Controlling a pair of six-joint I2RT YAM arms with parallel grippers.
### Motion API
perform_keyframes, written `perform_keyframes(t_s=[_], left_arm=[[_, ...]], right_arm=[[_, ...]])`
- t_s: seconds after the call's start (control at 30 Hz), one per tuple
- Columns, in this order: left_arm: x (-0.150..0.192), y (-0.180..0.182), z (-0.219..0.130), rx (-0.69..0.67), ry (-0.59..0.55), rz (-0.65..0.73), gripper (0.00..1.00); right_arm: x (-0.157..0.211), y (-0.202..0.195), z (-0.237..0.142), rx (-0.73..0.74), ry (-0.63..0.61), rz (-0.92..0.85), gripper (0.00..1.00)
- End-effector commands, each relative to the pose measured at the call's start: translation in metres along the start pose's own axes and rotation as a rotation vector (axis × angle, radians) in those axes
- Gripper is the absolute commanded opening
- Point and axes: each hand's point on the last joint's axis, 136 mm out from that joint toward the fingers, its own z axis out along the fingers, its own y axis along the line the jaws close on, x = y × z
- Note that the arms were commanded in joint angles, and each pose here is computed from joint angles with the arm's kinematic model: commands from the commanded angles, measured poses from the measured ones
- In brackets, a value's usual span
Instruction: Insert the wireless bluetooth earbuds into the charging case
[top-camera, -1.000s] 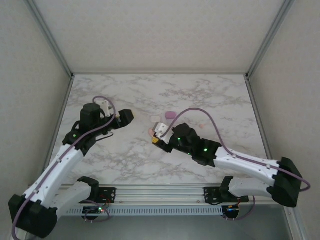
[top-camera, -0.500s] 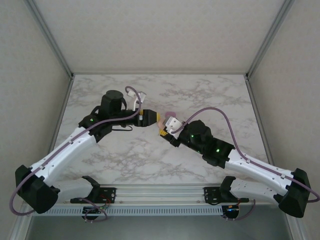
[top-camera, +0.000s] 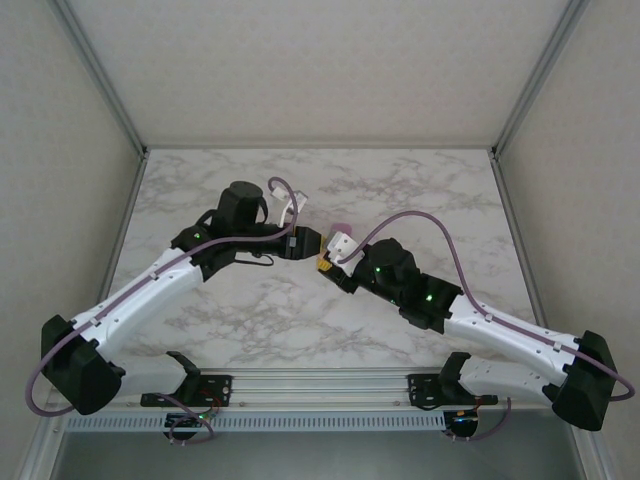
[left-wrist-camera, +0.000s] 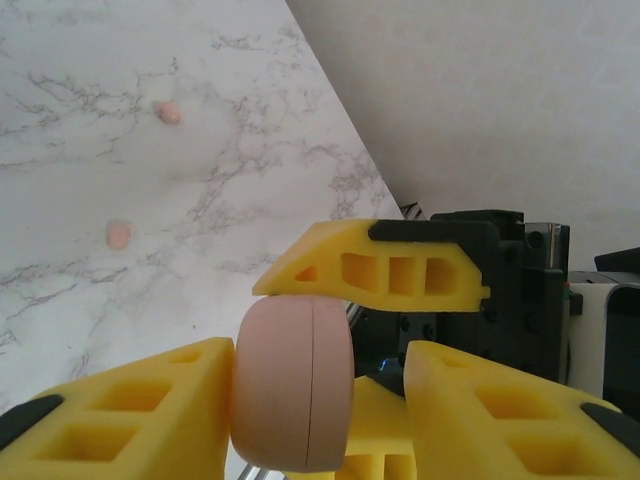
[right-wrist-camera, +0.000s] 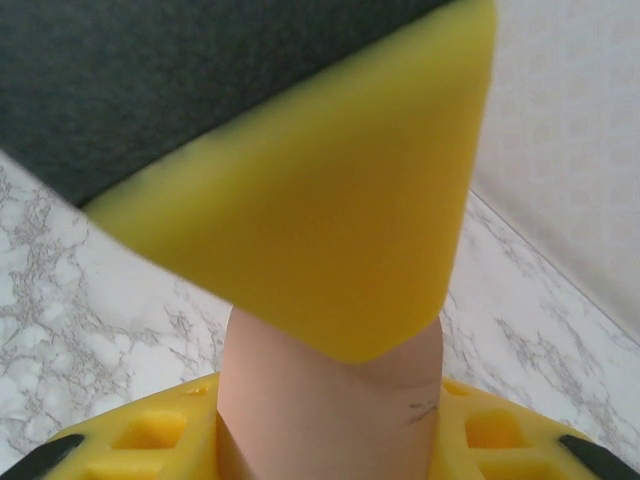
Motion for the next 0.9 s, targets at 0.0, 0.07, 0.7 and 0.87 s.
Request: perform_keyframes(t_s=[0.0, 0.07, 0.7, 0.87], left_arm=[[0.0, -0.01, 0.001, 0.022, 0.022, 0.027, 0.41], [-0.001, -0.011, 0.002, 0.025, 0.022, 0.032, 0.35], [-0.035, -0.009, -0.007, -0.003, -0.179, -0.099, 0.07], [-0.052, -0.012, -0.021, 0.061, -0.321, -0.219, 0.08]], right_arm=[[-0.024, -0.018, -0.003, 0.065, -0.058, 0.041, 0.39], [-0.024, -0.019, -0.004, 0.066, -0.055, 0.043, 0.39], [-0.041, -0.035, -0.027, 0.103, -0.116, 0.053, 0.57], [-0.045, -0.047, -0.049, 0.032, -0.201, 0.027, 0.72]])
